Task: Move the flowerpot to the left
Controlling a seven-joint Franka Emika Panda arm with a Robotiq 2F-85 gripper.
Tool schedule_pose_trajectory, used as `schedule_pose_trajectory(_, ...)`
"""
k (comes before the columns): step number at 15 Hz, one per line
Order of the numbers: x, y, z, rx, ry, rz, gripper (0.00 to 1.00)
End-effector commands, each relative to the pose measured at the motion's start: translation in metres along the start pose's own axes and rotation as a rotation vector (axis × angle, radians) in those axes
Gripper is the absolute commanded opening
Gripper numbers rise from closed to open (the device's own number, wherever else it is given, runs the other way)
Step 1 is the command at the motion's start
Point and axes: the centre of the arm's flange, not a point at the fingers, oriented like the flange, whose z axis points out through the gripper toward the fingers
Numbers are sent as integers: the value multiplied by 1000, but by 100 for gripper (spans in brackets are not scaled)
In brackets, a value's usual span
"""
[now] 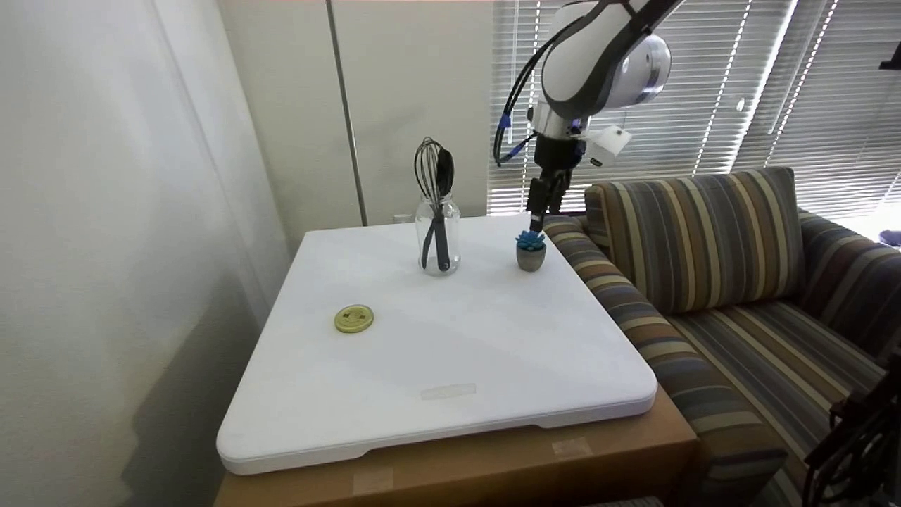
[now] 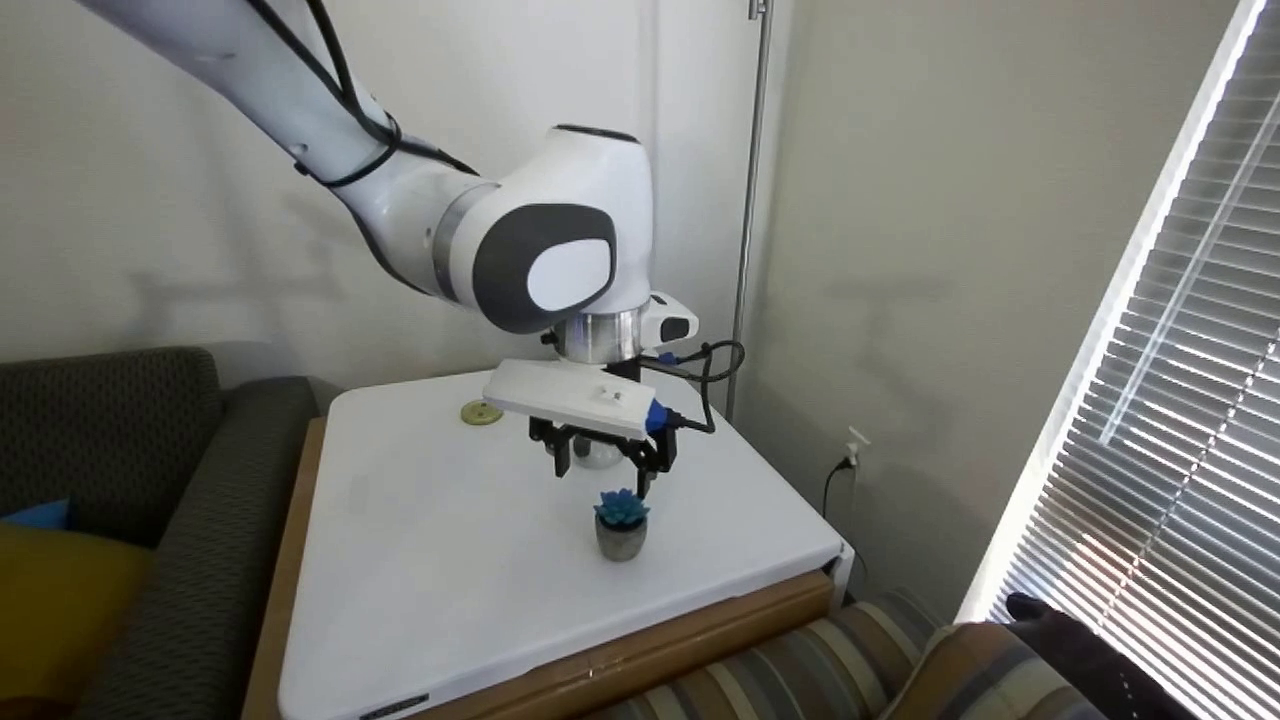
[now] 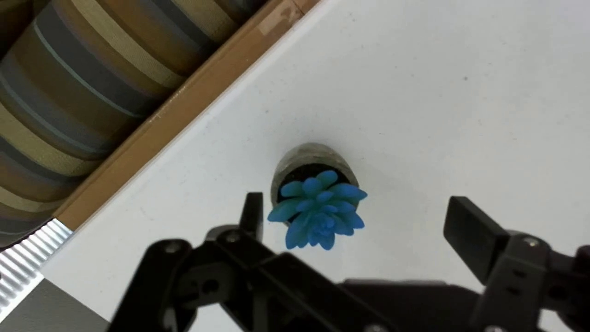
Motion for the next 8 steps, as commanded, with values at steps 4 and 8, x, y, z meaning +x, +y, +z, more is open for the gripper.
schedule_pose_trajectory(4, 12, 7, 42, -85, 28, -30, 100)
schedule_pose_trajectory(8, 24, 10, 56, -115, 61, -23, 100)
